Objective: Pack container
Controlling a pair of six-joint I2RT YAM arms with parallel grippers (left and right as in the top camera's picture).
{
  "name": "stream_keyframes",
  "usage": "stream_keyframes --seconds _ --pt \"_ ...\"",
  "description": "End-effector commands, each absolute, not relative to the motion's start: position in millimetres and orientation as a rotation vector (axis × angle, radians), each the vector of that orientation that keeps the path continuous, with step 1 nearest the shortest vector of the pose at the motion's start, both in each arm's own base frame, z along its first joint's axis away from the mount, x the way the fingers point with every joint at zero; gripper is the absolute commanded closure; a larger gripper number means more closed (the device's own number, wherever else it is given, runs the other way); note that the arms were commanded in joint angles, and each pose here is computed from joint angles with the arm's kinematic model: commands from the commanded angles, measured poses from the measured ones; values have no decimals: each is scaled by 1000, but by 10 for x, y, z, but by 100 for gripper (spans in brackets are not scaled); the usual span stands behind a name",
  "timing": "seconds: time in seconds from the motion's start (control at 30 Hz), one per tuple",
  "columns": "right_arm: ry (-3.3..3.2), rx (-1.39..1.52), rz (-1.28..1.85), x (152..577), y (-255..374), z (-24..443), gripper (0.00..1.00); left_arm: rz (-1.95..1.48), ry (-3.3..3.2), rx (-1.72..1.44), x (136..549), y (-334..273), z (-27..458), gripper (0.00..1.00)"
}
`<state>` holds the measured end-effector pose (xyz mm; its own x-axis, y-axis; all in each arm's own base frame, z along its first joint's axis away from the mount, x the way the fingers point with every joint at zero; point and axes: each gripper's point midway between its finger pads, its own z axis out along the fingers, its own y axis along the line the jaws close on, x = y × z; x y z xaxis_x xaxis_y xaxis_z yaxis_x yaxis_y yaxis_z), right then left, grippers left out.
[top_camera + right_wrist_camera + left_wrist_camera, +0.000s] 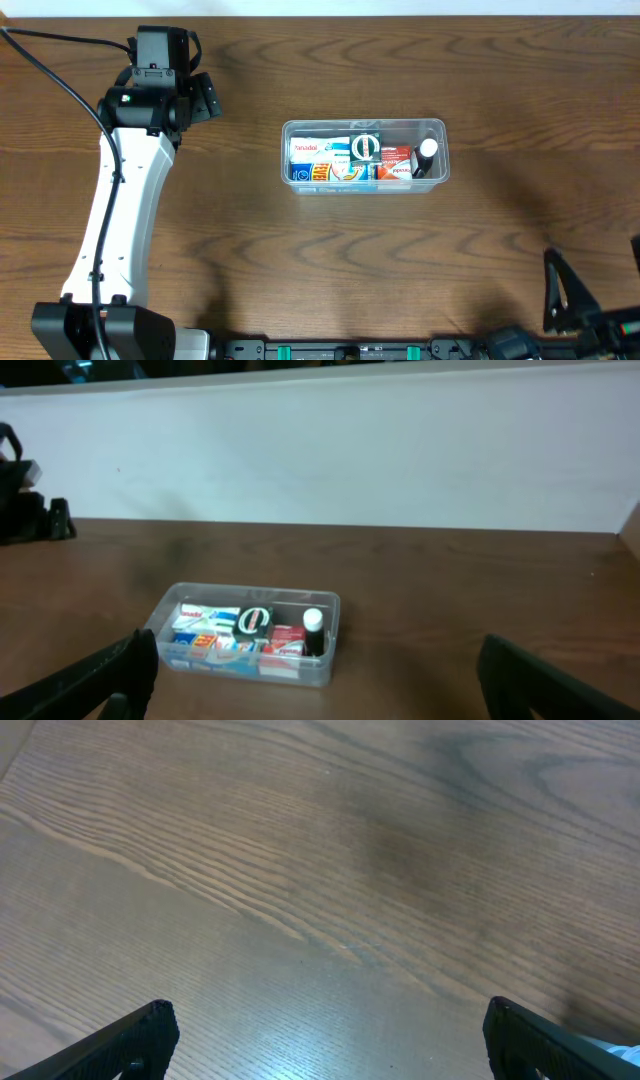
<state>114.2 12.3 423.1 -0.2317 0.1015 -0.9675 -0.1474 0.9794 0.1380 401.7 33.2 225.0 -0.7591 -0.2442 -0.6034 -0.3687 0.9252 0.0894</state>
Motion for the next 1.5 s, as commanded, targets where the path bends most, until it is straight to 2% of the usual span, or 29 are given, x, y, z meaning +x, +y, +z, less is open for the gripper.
stream_keyframes --seconds 0.0,0.43,1.2,1.47 --pt "1796 -45 228 1081 108 4195 1 283 2455 -443 4023 364 2296 2" --pt "2011 -75 173 917 51 3689 1 283 2455 -443 4023 364 2296 2" --pt "1663 38 203 1275 74 4194 1 283 2455 -443 4023 364 2296 2" --pt "1413 75 234 1445 89 4039 1 283 2455 -443 4023 364 2296 2"
